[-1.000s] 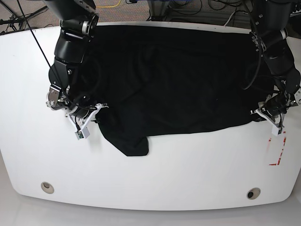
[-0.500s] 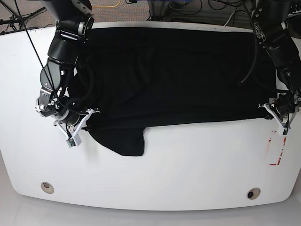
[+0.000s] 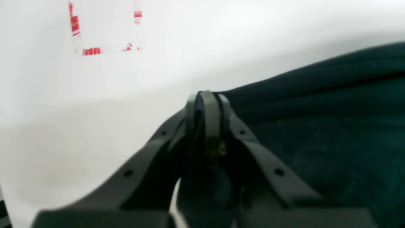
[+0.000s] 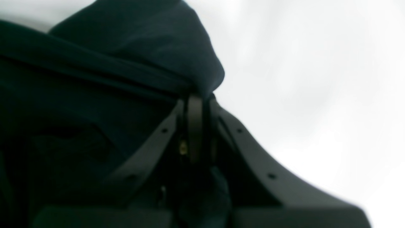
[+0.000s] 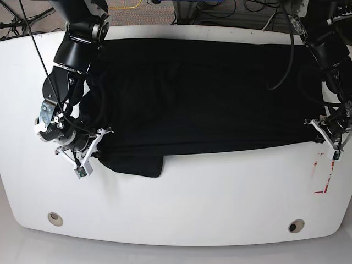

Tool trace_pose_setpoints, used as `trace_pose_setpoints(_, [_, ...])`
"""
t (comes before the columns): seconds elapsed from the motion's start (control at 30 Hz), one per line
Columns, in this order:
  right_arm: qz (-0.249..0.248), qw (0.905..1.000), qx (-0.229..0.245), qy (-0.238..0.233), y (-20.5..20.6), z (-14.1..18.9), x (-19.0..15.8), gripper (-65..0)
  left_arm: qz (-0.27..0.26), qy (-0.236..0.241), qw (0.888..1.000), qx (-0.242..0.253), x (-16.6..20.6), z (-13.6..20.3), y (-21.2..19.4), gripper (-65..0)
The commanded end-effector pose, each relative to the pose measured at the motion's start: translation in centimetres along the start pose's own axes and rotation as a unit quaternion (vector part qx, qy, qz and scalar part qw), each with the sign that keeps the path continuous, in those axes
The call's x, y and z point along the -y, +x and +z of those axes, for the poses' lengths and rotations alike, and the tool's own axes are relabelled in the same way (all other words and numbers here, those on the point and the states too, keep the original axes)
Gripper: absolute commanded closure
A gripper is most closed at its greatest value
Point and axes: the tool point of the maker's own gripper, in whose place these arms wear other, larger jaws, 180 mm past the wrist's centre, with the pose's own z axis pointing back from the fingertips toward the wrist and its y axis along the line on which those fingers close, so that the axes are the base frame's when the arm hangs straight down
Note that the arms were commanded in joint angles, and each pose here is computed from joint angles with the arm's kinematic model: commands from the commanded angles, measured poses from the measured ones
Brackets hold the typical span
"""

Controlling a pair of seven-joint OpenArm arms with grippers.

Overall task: Fold the T-shirt properly
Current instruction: 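Lift the shirt edge with both grippers and fold it over the body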

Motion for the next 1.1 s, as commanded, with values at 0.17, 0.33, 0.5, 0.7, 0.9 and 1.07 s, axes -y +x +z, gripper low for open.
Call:
trace_pose_setpoints(0.17, [0.042,0.9979,0.005,-0.048,0.4,3.5,0.5,0.0,-0.042,0.037,0.998,0.027,-1.1,2.5,1.6,0.0])
trace_pose_setpoints(0.33, [0.062,0.9962,-0.001,-0.062,-0.8,5.2,-0.4,0.0,-0.060,0.043,0.997,0.024,-0.7,3.4,0.9,0.0])
trace_pose_setpoints(0.5, [0.072,0.9952,-0.013,-0.064,-2.7,6.2,-1.4,0.0,-0.069,0.051,0.996,0.019,-0.7,4.3,0.0,0.0])
trace_pose_setpoints(0.7, [0.068,0.9952,-0.046,-0.054,-5.8,6.3,-2.4,0.0,-0.062,0.065,0.996,0.010,-1.4,5.3,-1.6,0.0])
trace_pose_setpoints(0.9, [0.056,0.9958,-0.067,-0.026,-8.6,6.5,-4.0,0.0,-0.054,0.071,0.996,-0.013,-1.9,5.8,-4.0,0.0])
trace_pose_setpoints(1.07, [0.025,0.9980,-0.058,-0.004,-9.8,7.3,-4.7,0.0,-0.055,0.071,0.995,-0.033,-1.9,6.0,-5.7,0.0])
